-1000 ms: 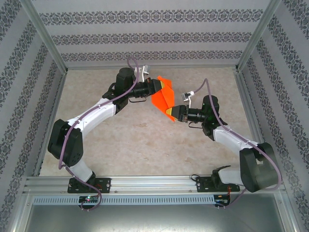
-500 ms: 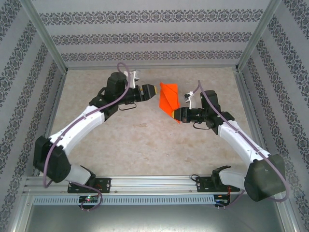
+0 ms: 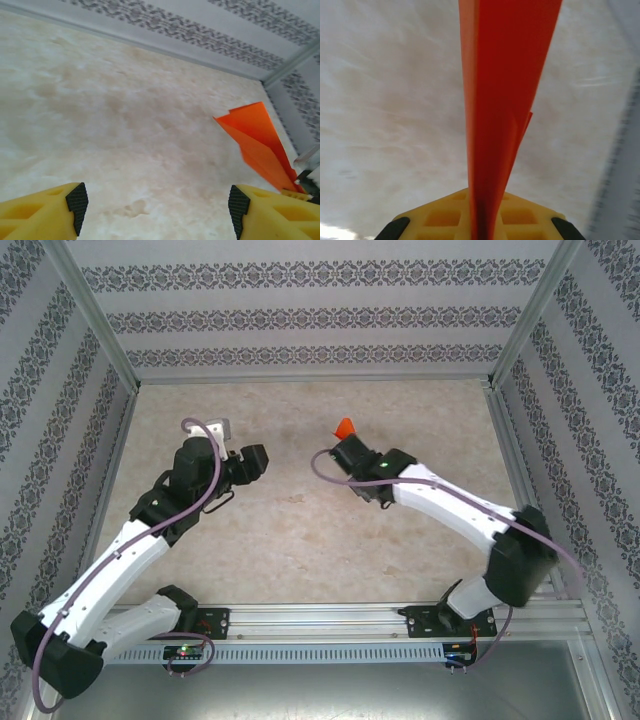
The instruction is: Fold a paper plane with a square sheet of paper (fold left side to right side)
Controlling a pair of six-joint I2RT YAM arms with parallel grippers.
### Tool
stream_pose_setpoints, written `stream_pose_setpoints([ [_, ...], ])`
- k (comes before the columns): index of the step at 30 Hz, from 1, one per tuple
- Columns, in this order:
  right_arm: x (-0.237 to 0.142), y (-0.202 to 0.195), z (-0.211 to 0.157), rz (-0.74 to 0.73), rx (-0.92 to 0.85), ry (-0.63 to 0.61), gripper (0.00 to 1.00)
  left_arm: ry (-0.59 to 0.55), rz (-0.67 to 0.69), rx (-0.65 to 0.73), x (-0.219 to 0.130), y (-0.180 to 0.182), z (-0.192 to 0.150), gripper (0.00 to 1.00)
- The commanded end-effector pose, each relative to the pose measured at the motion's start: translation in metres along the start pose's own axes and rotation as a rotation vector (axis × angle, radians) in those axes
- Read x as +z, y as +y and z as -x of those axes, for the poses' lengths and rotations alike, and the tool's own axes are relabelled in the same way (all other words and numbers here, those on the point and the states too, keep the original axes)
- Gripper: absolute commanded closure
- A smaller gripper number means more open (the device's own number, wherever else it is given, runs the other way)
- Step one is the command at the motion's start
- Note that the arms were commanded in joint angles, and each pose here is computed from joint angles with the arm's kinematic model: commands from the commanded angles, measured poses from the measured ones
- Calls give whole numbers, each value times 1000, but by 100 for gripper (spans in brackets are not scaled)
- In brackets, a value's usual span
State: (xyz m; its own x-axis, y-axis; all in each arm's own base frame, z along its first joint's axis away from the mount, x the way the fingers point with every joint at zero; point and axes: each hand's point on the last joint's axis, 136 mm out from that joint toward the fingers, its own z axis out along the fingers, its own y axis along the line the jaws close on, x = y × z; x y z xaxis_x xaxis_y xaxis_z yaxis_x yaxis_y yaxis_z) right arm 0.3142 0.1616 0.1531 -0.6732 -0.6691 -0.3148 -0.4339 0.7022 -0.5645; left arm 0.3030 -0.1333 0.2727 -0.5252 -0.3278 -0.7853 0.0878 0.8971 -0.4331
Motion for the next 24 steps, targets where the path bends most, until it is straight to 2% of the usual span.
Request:
stream_pose_setpoints([
  [1,1,-36,1,-372,-233,97,88,-54,114,-8,-11,26,4,22],
  [3,10,-26,6,-416,-299,120,88,-55,121,-10,-13,28,3,21],
  [9,41,18,3,-425,-460,183,86,-39,132,-6,-12,31,-1,21],
  [13,54,52,-11,-370,-574,232,83,-36,135,-3,-11,31,-2,20],
  [15,56,70,-23,-292,-604,259,79,-34,134,-5,-11,31,-2,20],
  [17,55,85,-35,-192,-607,280,71,-30,132,-7,-10,31,-2,19],
  [22,25,118,-60,118,-523,292,37,-9,122,-15,-4,27,-4,18],
  [24,9,125,-64,228,-464,273,27,2,116,-23,0,26,-6,16],
])
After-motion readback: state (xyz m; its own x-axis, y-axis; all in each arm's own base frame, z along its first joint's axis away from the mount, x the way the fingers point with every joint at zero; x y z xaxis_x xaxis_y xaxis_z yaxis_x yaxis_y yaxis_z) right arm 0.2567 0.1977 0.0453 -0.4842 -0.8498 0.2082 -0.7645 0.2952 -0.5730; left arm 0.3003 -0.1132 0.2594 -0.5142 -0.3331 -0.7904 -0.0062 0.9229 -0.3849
